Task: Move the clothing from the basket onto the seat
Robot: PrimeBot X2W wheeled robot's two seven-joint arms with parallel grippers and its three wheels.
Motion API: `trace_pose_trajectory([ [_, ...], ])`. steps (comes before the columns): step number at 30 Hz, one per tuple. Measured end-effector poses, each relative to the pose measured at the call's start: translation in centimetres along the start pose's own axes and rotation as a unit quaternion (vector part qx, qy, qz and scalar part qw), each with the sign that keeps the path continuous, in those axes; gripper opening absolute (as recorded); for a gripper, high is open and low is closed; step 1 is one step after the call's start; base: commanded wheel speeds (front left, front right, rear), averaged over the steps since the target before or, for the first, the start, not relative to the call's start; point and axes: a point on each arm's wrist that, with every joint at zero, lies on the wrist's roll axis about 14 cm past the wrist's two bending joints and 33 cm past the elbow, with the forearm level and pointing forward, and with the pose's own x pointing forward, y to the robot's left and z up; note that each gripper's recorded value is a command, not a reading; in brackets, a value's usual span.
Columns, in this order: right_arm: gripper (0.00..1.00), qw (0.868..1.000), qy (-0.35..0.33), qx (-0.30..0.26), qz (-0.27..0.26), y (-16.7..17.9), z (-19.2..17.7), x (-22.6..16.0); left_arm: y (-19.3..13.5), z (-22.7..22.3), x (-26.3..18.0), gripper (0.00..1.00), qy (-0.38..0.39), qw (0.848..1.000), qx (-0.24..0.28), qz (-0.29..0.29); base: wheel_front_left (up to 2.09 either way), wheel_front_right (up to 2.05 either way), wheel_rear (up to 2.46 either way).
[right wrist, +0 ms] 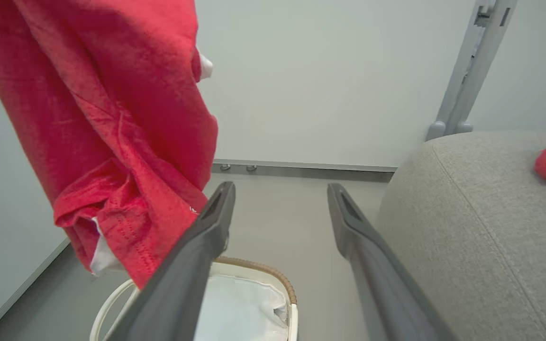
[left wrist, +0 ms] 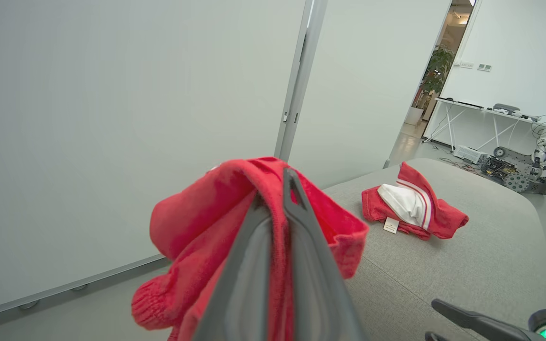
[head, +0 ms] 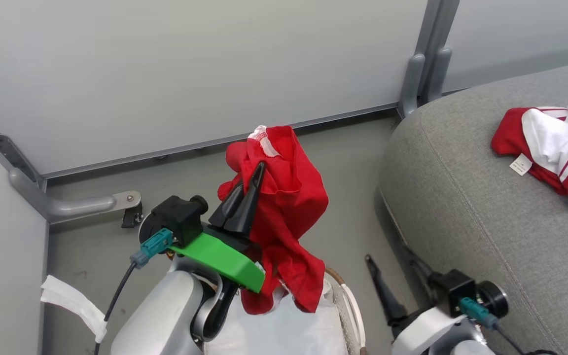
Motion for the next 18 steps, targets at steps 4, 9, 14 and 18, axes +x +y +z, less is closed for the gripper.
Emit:
trace_pose_trajectory([
  [4, 1.00, 0.998, 0.004, -0.008, 0.070, 4.1, -0.2, 0.9, -0.3, 0.3, -0.1, 0.00, -0.003, 1.000, 0.004, -0.003, 0.00, 0.00, 0.00],
  [9, 1.00, 0.990, -0.003, -0.017, 0.141, 8.0, 0.5, 2.4, -0.2, 0.3, -0.4, 0.00, -0.003, 1.000, 0.006, 0.000, 0.00, 0.00, 0.00],
  [14, 1.00, 0.982, 0.003, -0.031, 0.187, 10.4, 0.3, 3.8, -0.1, 0.5, -0.6, 0.00, -0.003, 1.000, 0.007, 0.002, 0.00, 0.00, 0.00],
  [18, 1.00, 0.977, 0.016, -0.043, 0.207, 11.4, -0.3, 4.9, -0.4, 0.2, -0.8, 0.00, 0.001, 1.000, 0.004, 0.000, 0.00, 0.00, 0.00],
])
